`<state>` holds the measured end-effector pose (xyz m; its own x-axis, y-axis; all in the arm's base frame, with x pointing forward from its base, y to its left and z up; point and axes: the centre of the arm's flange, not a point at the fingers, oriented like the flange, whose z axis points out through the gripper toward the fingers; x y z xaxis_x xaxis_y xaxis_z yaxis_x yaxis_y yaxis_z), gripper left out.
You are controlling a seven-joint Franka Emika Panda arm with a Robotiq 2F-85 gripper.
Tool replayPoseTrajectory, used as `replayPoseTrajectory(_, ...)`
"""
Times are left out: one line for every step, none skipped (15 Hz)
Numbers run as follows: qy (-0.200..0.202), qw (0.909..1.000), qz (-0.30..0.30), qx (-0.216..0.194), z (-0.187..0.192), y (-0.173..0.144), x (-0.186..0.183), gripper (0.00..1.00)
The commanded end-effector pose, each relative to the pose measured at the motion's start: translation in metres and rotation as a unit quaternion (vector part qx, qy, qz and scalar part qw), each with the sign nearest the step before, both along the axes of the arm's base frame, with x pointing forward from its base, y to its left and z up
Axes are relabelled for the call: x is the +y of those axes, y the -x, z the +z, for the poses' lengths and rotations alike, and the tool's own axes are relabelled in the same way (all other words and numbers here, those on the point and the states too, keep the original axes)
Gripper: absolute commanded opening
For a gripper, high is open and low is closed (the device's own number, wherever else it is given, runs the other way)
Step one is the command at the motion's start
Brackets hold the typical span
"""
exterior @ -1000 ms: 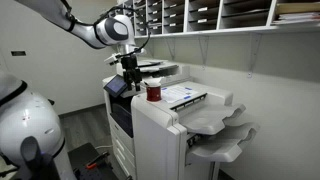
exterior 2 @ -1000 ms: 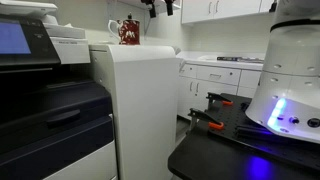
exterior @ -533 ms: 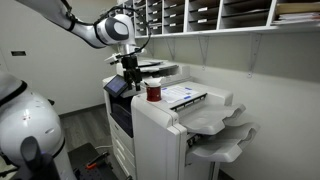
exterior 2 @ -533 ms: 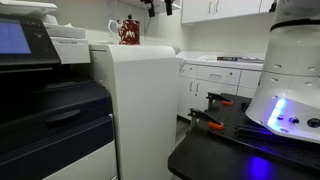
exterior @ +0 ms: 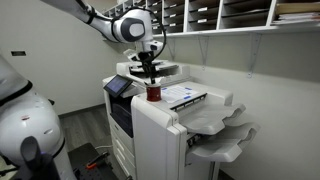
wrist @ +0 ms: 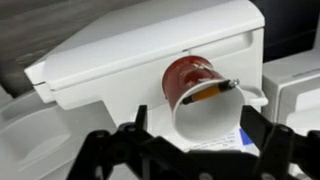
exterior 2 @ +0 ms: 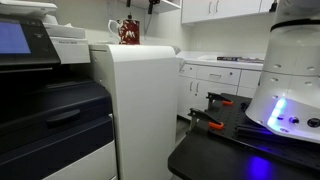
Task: Move the mug backward slightly
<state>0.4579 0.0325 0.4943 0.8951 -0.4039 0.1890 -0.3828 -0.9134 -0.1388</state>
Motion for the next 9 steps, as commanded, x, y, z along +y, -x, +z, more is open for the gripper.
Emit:
replayPoseTrajectory(-0.031, 0.9978, -0.057, -0.011, -0.008, -0.031, -0.006, 1.00)
replayPoseTrajectory(-0.029, 0.9973, -0.068, -0.003, -0.017, -0.037, -0.009, 1.00)
replayPoseTrajectory(-0.028, 0.9967, -0.075, 0.008, -0.024, -0.043, -0.010, 1.00)
replayPoseTrajectory(-0.030, 0.9961, -0.080, 0.023, -0.033, -0.047, -0.010, 1.00)
replayPoseTrajectory(-0.029, 0.9958, -0.082, 0.031, -0.042, -0.052, -0.011, 1.00)
replayPoseTrajectory(-0.027, 0.9952, -0.086, 0.038, -0.049, -0.057, -0.011, 0.97)
replayPoseTrajectory(-0.027, 0.9949, -0.088, 0.041, -0.055, -0.060, -0.011, 0.73)
replayPoseTrajectory(-0.022, 0.9945, -0.095, 0.038, -0.059, -0.063, -0.011, 0.72)
replayPoseTrajectory(-0.019, 0.9945, -0.097, 0.036, -0.061, -0.066, -0.010, 0.66)
